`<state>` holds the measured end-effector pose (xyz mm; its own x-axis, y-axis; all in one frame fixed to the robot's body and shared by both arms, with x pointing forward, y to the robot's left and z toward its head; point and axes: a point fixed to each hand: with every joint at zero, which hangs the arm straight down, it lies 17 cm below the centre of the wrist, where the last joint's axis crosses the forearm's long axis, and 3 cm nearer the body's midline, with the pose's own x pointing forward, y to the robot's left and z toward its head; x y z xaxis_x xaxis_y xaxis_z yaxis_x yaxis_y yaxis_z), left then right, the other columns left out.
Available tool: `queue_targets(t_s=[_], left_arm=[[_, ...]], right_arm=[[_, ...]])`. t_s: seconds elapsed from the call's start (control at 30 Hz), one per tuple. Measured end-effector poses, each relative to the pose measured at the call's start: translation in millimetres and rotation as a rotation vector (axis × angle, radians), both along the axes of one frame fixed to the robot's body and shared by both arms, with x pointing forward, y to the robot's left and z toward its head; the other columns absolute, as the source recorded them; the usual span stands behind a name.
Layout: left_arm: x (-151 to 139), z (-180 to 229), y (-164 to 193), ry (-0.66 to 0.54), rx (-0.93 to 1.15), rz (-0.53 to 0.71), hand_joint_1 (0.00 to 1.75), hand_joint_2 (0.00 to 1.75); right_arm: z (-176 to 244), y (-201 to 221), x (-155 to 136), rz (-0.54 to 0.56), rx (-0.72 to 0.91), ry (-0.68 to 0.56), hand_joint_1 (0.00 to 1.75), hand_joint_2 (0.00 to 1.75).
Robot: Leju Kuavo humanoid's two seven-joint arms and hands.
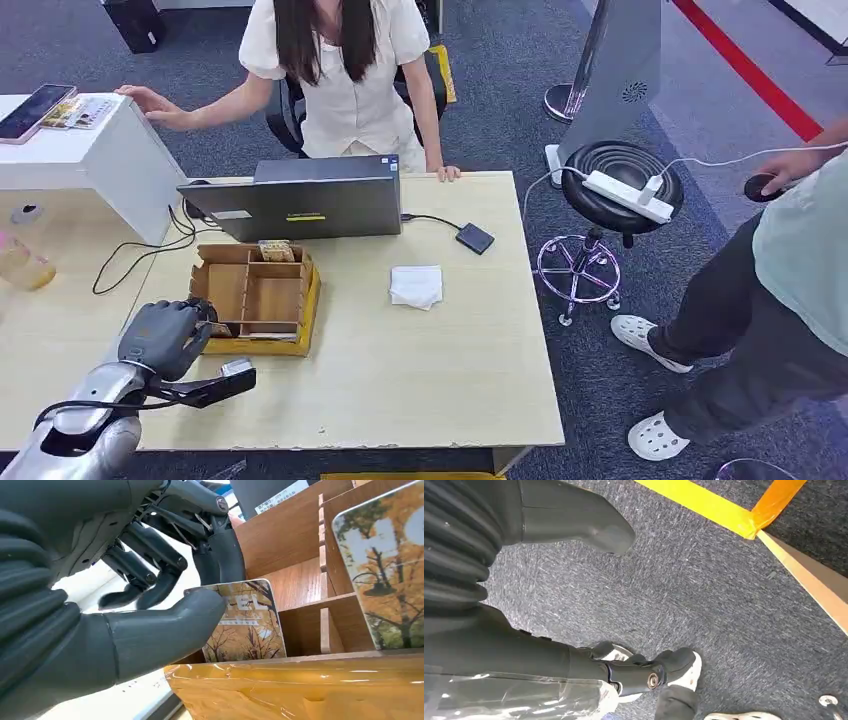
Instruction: Pass the card to the sensor for recognition and then transmit it.
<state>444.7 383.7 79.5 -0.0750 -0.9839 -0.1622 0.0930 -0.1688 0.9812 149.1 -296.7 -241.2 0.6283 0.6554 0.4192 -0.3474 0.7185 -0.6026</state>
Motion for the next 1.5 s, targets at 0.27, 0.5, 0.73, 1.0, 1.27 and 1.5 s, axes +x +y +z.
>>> queue_targets(t_s=[0.27, 0.5, 0.73, 1.0, 1.27, 1.5], left_arm=[[3, 2, -2, -0.003, -0.028, -0.009, 1.75, 1.75], [13, 21, 8, -0.04, -0.12, 0.02, 1.75, 1.75], [27, 50, 24, -0.092, -0.259, 0.053, 1.75, 1.75], [44, 90, 31, -0.16, -0.427, 0.05, 1.75, 1.75], [76, 186, 56, -0.345, -0.499, 0.048, 1.75, 1.75], [91, 235, 76, -0.429, -0.553, 0.067, 1.75, 1.75]], right_arm=[[0, 0, 0, -0.001, -0.001, 0.002, 0.0, 1.75], [0, -1, -1, -0.002, -0.005, 0.002, 0.0, 1.75], [0, -2, -1, -0.005, -0.006, 0.002, 0.0, 1.75], [0, -2, -1, 0.006, -0.013, 0.003, 0.0, 1.75], [0, -2, 0, 0.007, -0.015, 0.003, 0.0, 1.75], [0, -1, -1, 0.02, -0.019, 0.007, 0.0, 1.75]])
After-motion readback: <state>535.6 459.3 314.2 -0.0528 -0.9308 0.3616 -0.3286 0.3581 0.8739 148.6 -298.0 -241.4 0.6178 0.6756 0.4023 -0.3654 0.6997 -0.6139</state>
